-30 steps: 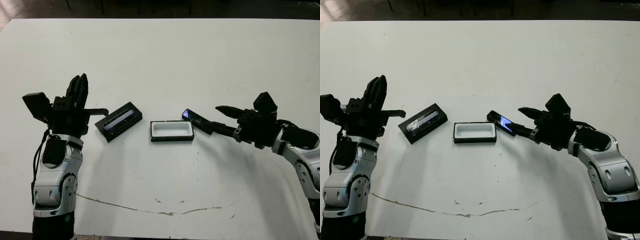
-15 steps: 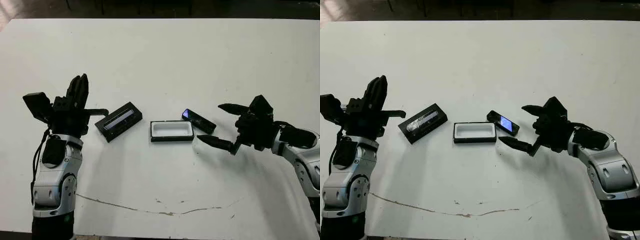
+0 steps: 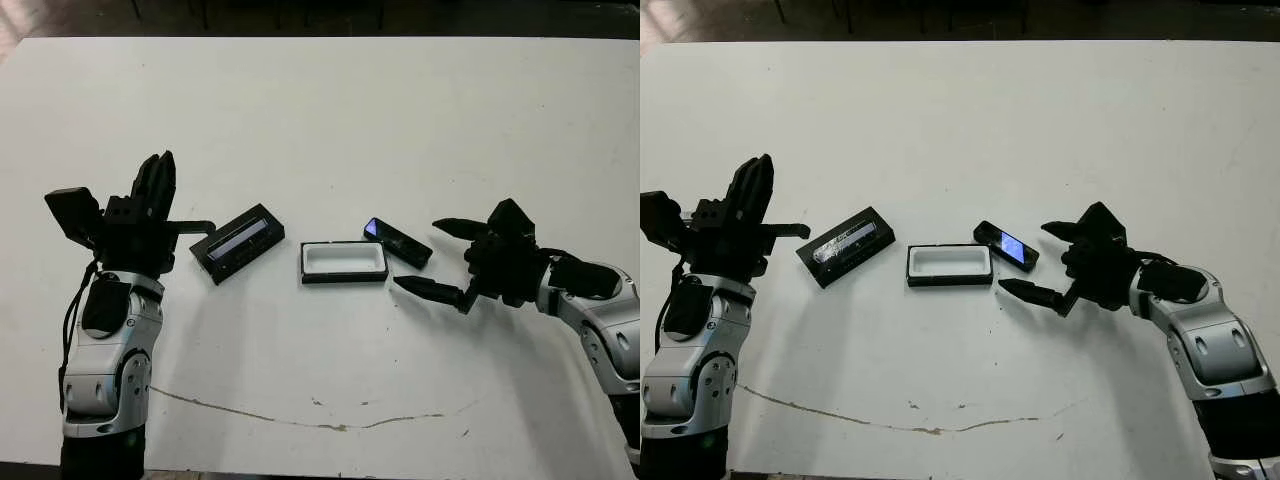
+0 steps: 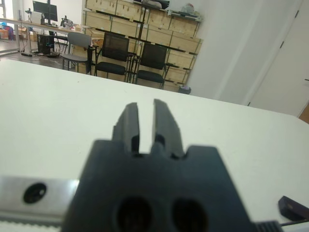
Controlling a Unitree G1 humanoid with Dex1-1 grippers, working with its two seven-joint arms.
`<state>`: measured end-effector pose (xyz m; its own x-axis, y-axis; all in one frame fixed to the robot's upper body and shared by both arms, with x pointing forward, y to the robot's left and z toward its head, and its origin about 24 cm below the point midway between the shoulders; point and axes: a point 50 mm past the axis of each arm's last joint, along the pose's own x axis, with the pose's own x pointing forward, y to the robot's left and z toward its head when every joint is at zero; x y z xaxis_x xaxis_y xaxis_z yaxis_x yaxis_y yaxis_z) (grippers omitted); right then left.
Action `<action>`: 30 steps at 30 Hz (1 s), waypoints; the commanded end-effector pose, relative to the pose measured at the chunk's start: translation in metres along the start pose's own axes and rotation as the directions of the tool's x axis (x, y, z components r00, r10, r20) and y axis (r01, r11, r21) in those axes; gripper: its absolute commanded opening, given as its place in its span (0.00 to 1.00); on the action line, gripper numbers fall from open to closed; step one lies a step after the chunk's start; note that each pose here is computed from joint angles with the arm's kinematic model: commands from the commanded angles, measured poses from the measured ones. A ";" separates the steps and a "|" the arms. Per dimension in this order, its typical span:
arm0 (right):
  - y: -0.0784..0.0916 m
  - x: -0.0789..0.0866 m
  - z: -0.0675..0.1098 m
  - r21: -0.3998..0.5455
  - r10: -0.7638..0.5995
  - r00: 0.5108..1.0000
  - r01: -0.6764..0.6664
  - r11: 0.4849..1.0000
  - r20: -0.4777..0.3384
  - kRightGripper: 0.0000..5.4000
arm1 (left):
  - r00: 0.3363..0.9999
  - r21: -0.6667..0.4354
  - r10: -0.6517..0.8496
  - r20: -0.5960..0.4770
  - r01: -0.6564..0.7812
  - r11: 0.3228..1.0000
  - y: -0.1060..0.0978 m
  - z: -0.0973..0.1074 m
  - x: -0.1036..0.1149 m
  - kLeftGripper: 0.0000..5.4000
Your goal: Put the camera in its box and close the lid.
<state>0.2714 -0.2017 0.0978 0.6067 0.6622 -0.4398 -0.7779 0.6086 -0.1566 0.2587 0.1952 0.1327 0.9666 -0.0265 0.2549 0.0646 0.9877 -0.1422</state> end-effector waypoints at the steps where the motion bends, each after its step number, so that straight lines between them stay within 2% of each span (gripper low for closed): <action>1: 0.000 0.001 -0.006 0.005 -0.015 0.999 0.016 1.000 -0.047 0.95 | 0.999 0.018 0.017 -0.038 -0.017 1.000 0.005 -0.005 -0.005 0.00; 4: 0.000 0.001 -0.007 -0.008 -0.014 0.998 0.014 1.000 -0.053 0.94 | 0.999 0.015 0.018 -0.039 -0.017 1.000 0.006 -0.005 -0.005 0.00; 8: 0.001 0.003 -0.009 -0.020 -0.004 0.998 0.003 1.000 -0.064 0.83 | 0.999 0.013 0.016 -0.039 -0.015 1.000 0.004 -0.005 -0.005 0.00; 12: 0.001 0.007 -0.012 0.000 0.005 0.998 -0.005 1.000 -0.068 0.77 | 0.999 0.010 0.018 -0.040 -0.017 1.000 0.004 -0.006 -0.005 0.00; 18: 0.006 0.010 -0.009 -0.033 -0.026 0.998 0.024 0.999 -0.064 0.52 | 0.999 0.012 0.021 -0.042 -0.020 1.000 0.003 -0.006 -0.005 0.00; 21: 0.006 0.011 -0.008 -0.044 -0.025 0.999 0.024 0.999 -0.029 0.40 | 0.999 0.012 0.026 -0.044 -0.025 1.000 0.003 -0.007 -0.005 0.00; 30: 0.001 0.009 -0.005 -0.073 0.001 1.000 -0.001 0.997 -0.007 0.04 | 0.999 0.005 0.028 -0.045 -0.028 1.000 0.001 -0.008 -0.005 0.00</action>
<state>0.2763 -0.1936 0.0914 0.6133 0.6691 -0.4198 -0.7843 0.5791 -0.2227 0.2575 0.1942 0.1311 0.9688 -0.0173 0.2473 0.0546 0.9880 -0.1448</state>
